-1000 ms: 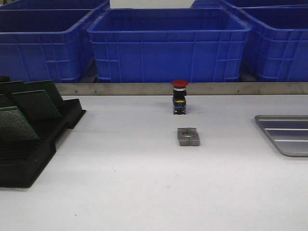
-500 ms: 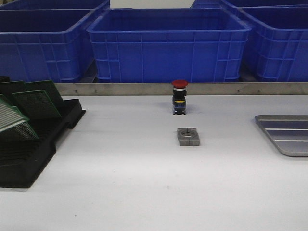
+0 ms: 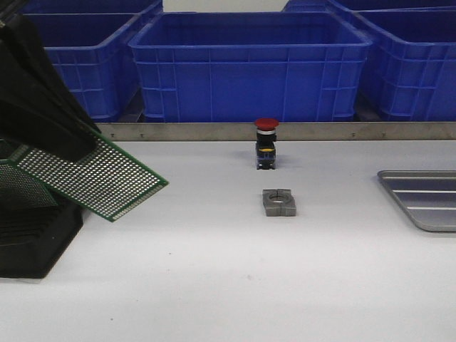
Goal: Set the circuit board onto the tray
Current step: 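Hold the board out with left gripper as right gripper approaches, then grasp the board edge with right gripper and open left gripper, then carry the board with right gripper onto the steel tray and release, then grasp a second green board from the rack with left gripper, lift, then take the second board from left gripper with right gripper, then lower the second board onto the steel tray with right gripper, release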
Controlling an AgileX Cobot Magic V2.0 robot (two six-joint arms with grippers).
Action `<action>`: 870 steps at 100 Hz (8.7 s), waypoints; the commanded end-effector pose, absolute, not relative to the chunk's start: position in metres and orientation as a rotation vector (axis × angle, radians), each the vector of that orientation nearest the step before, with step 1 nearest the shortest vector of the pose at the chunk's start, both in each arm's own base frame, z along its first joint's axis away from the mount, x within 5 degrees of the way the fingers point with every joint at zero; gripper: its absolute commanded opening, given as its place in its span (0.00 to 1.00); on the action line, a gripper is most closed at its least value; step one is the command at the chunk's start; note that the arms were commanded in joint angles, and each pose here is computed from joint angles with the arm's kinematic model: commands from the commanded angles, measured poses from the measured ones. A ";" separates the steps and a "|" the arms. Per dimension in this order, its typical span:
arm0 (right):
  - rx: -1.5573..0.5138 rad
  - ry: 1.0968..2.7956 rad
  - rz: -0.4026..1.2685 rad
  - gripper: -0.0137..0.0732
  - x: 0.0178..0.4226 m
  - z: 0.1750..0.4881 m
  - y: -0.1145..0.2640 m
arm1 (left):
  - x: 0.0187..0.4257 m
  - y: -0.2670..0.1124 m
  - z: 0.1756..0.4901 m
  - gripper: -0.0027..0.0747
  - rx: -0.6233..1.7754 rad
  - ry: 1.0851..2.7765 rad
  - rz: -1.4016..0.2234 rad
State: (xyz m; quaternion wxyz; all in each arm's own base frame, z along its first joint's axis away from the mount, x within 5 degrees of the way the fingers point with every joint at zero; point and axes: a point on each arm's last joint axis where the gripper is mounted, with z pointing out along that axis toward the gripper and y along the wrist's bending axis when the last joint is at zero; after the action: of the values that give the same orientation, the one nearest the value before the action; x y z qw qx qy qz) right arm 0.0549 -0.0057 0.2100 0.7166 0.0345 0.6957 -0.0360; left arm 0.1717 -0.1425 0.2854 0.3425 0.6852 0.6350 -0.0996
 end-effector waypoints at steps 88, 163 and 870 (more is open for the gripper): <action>-0.329 1.964 0.340 0.70 0.100 0.276 0.044 | 0.173 -0.147 0.300 0.01 1.690 1.616 -0.271; -1.164 1.792 0.416 0.77 0.159 0.260 0.208 | 0.173 -0.147 0.300 0.01 1.685 1.616 -0.271; -0.147 2.373 0.487 0.08 0.336 0.237 0.008 | 0.208 -0.136 0.321 0.74 1.253 1.612 -0.130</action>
State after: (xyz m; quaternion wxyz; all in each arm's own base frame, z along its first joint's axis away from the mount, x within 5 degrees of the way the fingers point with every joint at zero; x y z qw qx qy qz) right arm 0.3295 0.0235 0.2319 0.3407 -0.0990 0.9189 0.1723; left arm 0.2073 -0.1366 0.3028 0.4834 0.5476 0.6804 -0.0593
